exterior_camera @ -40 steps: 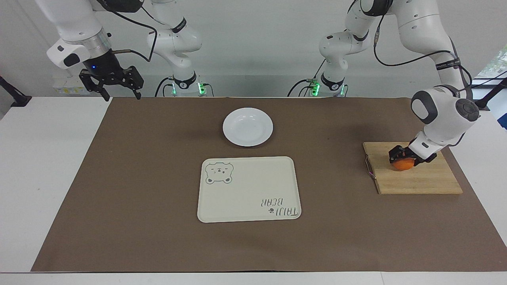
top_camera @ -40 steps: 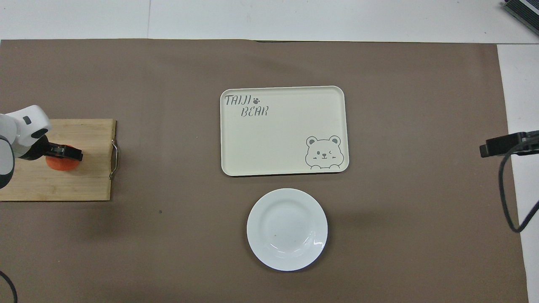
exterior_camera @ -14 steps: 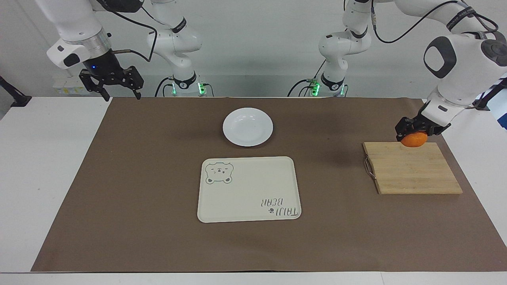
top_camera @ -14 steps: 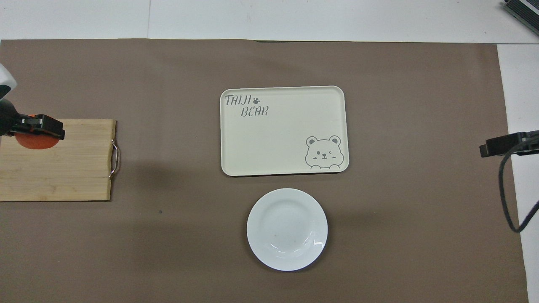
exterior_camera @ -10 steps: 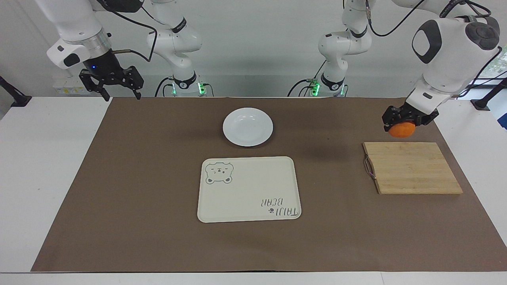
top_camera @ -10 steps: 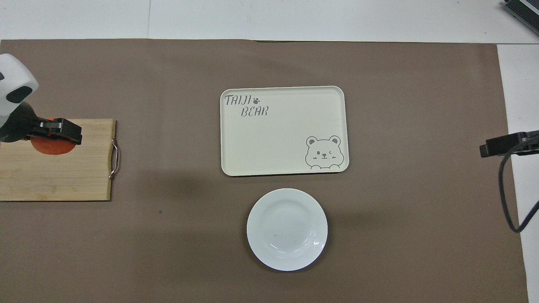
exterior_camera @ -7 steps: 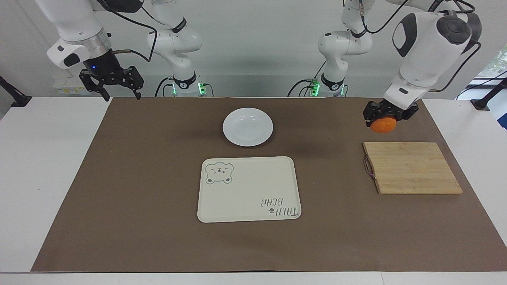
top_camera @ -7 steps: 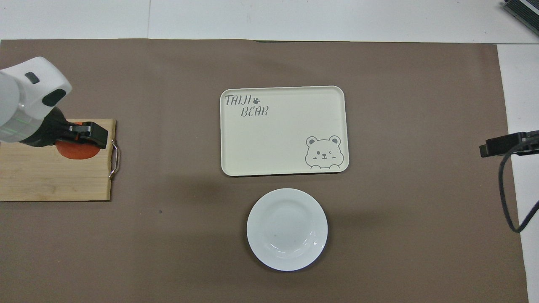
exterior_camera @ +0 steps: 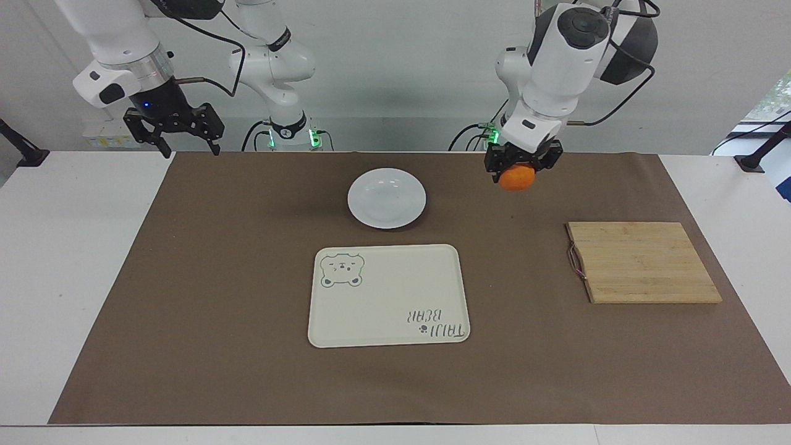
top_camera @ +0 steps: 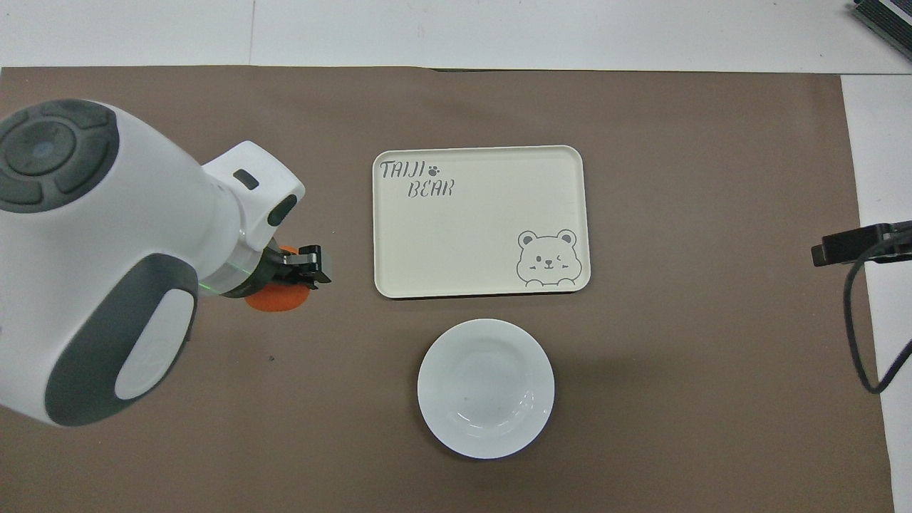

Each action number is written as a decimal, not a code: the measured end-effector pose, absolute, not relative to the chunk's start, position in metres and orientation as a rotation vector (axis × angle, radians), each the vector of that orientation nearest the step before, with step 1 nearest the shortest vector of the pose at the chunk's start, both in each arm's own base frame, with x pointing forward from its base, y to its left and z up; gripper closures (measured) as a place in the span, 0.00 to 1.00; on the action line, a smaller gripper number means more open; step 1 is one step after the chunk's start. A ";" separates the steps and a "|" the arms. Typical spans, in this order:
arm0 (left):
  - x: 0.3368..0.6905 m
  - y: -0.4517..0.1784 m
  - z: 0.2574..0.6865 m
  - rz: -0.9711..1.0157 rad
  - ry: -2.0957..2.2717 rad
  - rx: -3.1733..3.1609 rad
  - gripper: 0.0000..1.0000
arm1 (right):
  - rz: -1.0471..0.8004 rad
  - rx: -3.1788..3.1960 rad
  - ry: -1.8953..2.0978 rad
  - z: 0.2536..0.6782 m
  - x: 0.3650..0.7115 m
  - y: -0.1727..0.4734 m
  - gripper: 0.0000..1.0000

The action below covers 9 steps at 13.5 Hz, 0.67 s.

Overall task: Place orange and plate with both arms
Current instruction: 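Lower the orange into the white plate and open the left gripper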

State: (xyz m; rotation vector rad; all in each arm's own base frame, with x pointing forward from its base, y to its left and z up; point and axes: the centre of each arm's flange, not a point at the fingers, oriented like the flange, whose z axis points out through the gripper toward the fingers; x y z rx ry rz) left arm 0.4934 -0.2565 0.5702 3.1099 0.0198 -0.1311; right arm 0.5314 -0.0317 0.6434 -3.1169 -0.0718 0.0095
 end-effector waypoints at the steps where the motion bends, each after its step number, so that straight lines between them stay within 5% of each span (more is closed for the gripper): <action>1: 0.484 -0.271 0.566 -0.132 0.023 3.097 0.24 | 0.010 -3.117 -0.072 0.643 0.531 -0.032 0.00; 9: 0.420 -0.354 0.466 -0.103 -0.020 3.028 0.24 | 0.009 -3.117 -0.072 0.643 0.531 -0.032 0.00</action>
